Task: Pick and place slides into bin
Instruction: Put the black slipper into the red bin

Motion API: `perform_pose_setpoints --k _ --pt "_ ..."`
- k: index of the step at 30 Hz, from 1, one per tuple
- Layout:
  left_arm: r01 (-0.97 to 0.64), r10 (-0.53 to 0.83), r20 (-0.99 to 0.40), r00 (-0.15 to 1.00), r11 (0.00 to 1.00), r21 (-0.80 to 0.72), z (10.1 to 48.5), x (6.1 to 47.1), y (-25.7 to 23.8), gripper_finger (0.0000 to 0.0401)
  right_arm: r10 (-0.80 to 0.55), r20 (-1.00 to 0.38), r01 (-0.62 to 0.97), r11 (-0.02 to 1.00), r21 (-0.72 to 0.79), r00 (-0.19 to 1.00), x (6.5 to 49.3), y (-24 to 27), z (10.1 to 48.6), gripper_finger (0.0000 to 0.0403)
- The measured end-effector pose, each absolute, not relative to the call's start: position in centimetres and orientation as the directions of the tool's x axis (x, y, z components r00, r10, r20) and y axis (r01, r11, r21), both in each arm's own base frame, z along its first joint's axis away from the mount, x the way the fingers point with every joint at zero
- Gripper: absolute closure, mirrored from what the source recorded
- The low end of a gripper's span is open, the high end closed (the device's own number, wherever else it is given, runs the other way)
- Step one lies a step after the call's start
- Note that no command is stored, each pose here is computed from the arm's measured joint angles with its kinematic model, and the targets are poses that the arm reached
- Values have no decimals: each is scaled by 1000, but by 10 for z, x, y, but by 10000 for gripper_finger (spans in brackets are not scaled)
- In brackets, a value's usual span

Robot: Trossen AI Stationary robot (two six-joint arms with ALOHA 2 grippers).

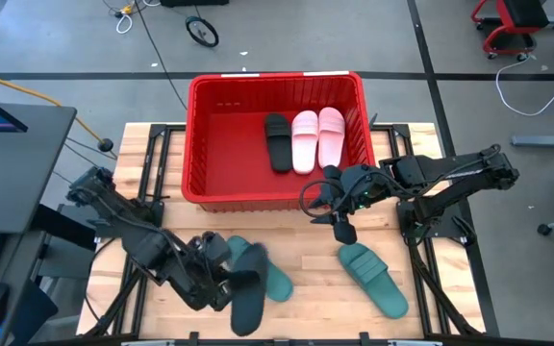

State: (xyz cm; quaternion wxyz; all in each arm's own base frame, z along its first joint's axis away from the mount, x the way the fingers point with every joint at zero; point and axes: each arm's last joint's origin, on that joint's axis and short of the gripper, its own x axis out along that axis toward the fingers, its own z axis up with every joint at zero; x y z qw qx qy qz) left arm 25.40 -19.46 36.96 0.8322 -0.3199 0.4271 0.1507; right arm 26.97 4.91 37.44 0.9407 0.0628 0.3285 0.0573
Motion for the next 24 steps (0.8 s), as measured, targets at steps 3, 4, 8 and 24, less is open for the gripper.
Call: perform_pose_setpoints --k 3,4,8,24 --pt "-470 72 -714 696 797 -378 395 258 -186 401 149 -611 -33 980 197 777 270 49 374 215" --pt "-458 108 -684 722 815 -356 403 260 -181 401 149 -611 -20 977 214 777 270 49 374 215" --pt "-434 232 -598 767 875 -217 432 268 -153 401 154 -612 7 967 253 776 269 51 374 215" --pt "-662 679 -666 309 656 361 430 285 61 401 103 -609 44 974 221 787 263 76 374 215"
